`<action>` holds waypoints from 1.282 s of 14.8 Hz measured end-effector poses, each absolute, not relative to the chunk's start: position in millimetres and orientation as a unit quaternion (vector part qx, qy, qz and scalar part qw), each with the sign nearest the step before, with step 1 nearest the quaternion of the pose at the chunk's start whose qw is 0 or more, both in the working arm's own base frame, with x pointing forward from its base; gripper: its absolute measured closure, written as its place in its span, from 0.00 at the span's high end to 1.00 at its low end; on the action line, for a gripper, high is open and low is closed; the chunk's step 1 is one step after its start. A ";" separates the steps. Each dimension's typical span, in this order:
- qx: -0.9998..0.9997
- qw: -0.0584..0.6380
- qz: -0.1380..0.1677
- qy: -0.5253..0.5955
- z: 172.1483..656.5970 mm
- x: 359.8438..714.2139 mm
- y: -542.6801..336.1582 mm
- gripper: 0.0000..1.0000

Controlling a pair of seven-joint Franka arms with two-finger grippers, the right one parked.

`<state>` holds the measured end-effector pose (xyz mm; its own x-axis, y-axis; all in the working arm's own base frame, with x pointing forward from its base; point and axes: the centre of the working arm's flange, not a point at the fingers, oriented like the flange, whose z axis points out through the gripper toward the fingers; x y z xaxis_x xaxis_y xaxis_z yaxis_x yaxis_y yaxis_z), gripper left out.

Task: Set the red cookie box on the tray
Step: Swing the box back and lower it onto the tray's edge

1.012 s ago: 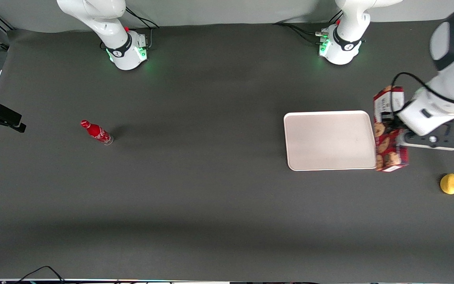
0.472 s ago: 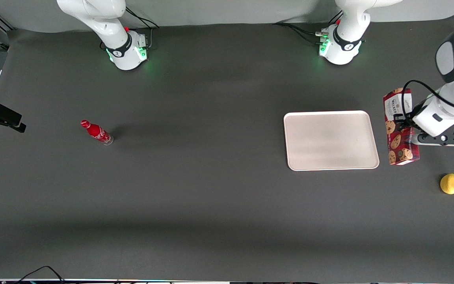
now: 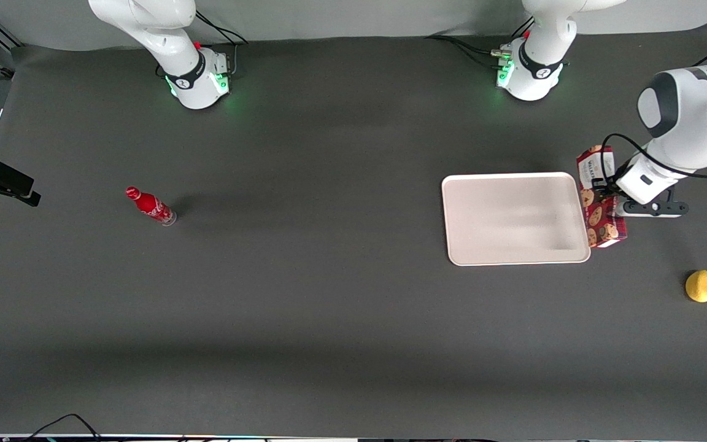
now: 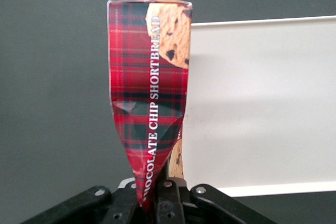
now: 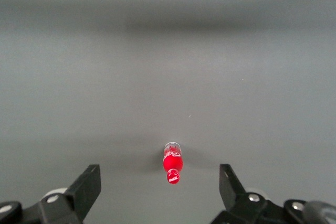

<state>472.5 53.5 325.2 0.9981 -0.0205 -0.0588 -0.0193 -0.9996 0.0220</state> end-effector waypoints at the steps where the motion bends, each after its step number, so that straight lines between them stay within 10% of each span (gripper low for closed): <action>1: 1.000 0.012 -0.024 -0.008 318.7 468.7 52.4 0.06; 19: 1.000 0.010 0.019 0.005 232.3 464.0 38.6 0.06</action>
<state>464.0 38.6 232.3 0.9992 0.0100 0.0383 0.0092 -0.9998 0.0201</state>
